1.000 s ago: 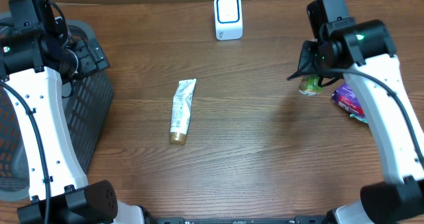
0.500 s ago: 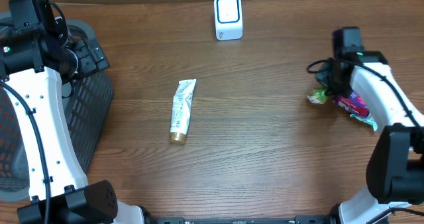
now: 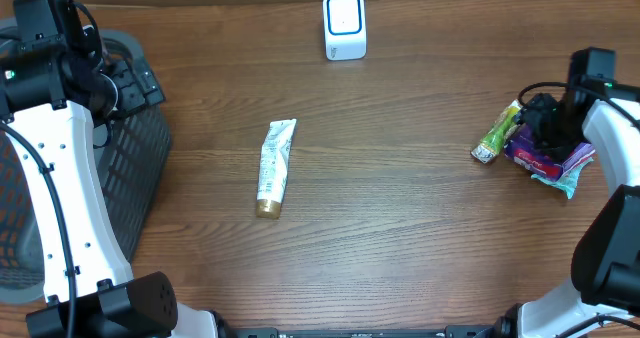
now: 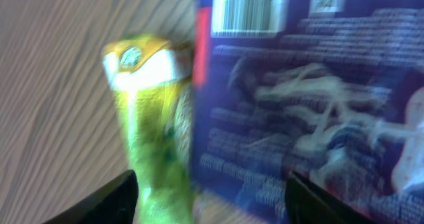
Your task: Scan the item barcode
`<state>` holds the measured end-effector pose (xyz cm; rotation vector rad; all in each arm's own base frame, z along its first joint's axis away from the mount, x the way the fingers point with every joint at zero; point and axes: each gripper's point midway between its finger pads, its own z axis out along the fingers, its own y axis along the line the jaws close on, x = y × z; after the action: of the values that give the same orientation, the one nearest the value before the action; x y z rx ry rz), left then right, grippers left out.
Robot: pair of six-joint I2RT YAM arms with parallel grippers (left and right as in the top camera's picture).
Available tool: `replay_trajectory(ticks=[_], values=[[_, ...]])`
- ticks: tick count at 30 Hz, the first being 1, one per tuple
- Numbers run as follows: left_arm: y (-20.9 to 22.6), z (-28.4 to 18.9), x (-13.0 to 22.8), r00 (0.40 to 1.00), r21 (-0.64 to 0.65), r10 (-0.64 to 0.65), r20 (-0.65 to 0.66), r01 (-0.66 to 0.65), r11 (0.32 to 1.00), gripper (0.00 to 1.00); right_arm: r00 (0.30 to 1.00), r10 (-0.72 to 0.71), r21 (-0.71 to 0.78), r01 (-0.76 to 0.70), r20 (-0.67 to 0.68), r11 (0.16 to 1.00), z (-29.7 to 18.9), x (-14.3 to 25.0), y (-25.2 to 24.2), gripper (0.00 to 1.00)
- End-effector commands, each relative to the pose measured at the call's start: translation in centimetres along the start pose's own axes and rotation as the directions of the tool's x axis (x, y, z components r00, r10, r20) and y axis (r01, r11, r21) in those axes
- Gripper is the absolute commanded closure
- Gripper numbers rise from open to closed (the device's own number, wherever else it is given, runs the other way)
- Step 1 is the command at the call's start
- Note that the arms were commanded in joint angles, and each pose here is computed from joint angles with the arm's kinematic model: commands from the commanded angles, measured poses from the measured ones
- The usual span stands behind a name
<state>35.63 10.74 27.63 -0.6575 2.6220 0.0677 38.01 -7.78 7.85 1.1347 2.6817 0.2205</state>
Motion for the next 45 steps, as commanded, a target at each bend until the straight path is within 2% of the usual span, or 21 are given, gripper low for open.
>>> replay_trajectory(ticks=[1, 5, 6, 8, 11, 13, 14, 17, 20, 22, 27, 30, 34, 37, 41, 45], values=[[0.0, -0.1, -0.2, 1.0, 0.004, -0.015, 0.004, 0.015, 1.0, 0.0, 0.976, -0.214, -0.211, 0.217, 0.039, 0.953, -5.3, 0.0, 6.2, 0.28], [0.0, -0.1, -0.2, 1.0, 0.004, -0.015, 0.004, 0.015, 1.0, 0.0, 0.933, -0.356, -0.31, 0.354, 0.054, 0.882, -8.2, 3.5, 11.3, 0.24], [0.0, -0.1, -0.2, 1.0, 0.004, -0.014, 0.004, 0.014, 1.0, 0.01, 0.904, -0.427, -0.379, 0.407, 0.035, 0.831, -8.4, 6.4, 14.1, 0.23], [0.0, -0.1, -0.2, 1.0, 0.004, -0.014, 0.004, 0.014, 1.0, 0.0, 0.876, -0.482, -0.416, 0.438, 0.0, 0.797, -7.9, 9.4, 16.3, 0.21], [0.0, -0.1, -0.2, 1.0, 0.004, -0.014, 0.004, 0.014, 1.0, 0.01, 0.829, -0.557, -0.465, 0.474, -0.051, 0.748, -6.6, 14.2, 19.3, 0.18], [0.0, -0.1, -0.2, 1.0, 0.004, -0.014, 0.004, 0.014, 1.0, 0.01, 0.754, -0.652, -0.534, 0.522, -0.076, 0.666, -5.1, 19.5, 22.1, 0.15], [0.0, -0.1, -0.2, 1.0, 0.004, -0.014, 0.004, 0.014, 1.0, 0.01, 0.736, -0.672, -0.543, 0.531, -0.085, 0.65, -4.3, 21.2, 23.0, 0.14], [0.0, -0.1, -0.2, 1.0, 0.004, -0.015, 0.004, 0.015, 1.0, 0.0, 0.711, -0.695, -0.567, 0.53, -0.109, 0.631, -1.6, 25.2, 25.5, 0.13], [0.0, -0.1, -0.2, 1.0, 0.004, -0.015, 0.004, 0.015, 1.0, 0.0, 0.704, -0.7, -0.582, 0.519, -0.124, 0.626, 0.9, 27.3, 26.8, 0.13], [0.0, -0.1, -0.2, 1.0, 0.004, -0.014, 0.004, 0.014, 1.0, 0.01, 0.669, -0.731, -0.63, 0.51, -0.137, 0.585, 2.7, 29.7, 28.0, 0.13], [0.0, -0.1, -0.2, 1.0, 0.004, -0.015, 0.004, 0.015, 1.0, 0.0, 0.638, -0.758, -0.669, 0.506, -0.134, 0.545, 4.9, 32.7, 29.2, 0.13], [0.0, -0.1, -0.2, 1.0, 0.004, -0.015, 0.004, 0.015, 1.0, 0.0, 0.645, -0.755, -0.689, 0.494, -0.119, 0.531, 5.7, 33.7, 30.2, 0.11], [0.0, -0.1, -0.2, 1.0, 0.004, -0.015, 0.004, 0.015, 1.0, 0.0, 0.694, -0.7, -0.694, 0.422, -0.166, 0.583, 7.3, 34.4, 31.1, 0.11], [0.0, -0.1, -0.2, 1.0, 0.004, -0.014, 0.004, 0.014, 1.0, 0.0, 0.692, -0.698, -0.694, 0.41, -0.186, 0.592, 8.8, 35.4, 31.0, 0.11], [0.0, -0.1, -0.2, 1.0, 0.004, -0.015, 0.004, 0.015, 1.0, 0.01, 0.662, -0.719, -0.694, 0.415, -0.214, 0.589, 10.1, 37.6, 30.4, 0.15], [0.0, -0.1, -0.2, 1.0, 0.004, -0.015, 0.004, 0.015, 1.0, 0.01, 0.664, -0.717, -0.665, 0.441, -0.21, 0.603, 10.6, 39.6, 30.2, 0.27]])
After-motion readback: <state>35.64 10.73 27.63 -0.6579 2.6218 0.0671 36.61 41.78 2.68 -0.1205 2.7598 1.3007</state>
